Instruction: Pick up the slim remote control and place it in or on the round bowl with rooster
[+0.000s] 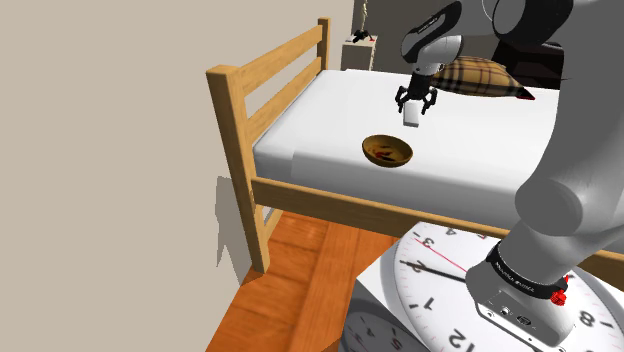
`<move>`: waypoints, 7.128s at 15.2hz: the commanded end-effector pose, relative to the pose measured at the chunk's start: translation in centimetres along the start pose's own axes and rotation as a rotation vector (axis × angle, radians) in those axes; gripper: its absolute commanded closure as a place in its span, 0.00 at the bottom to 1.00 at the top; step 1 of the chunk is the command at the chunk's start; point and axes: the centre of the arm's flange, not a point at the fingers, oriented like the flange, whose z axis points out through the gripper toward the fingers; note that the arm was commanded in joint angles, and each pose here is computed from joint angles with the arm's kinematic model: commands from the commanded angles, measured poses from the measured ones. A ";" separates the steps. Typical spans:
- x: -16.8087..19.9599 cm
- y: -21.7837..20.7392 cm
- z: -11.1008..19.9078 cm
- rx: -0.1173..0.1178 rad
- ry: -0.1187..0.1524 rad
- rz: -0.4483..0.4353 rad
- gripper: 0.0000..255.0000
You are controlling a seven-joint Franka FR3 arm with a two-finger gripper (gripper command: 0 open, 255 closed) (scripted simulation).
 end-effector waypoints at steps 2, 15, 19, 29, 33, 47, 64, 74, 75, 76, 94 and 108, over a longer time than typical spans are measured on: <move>0.0 0.0 0.2 0.000 0.001 0.000 0.00; 0.0 0.0 0.2 0.000 0.000 0.000 1.00; 0.0 0.0 -0.9 0.000 0.001 0.000 1.00; 0.0 -0.1 -6.1 0.000 0.001 0.000 1.00; -0.1 -0.1 -8.2 0.000 0.001 0.000 1.00; -7.4 -3.4 -12.0 0.000 0.001 0.000 1.00; -27.9 -12.3 -12.0 0.000 0.001 0.000 1.00; -34.5 -15.1 -9.3 0.000 0.001 0.000 1.00; -34.5 -15.1 -8.8 0.000 0.001 0.000 1.00; -34.5 -15.1 -8.3 0.000 0.001 0.000 1.00; -34.5 -15.0 -4.4 0.000 0.001 0.000 0.00; -34.5 -15.1 -9.4 0.000 0.001 0.000 0.00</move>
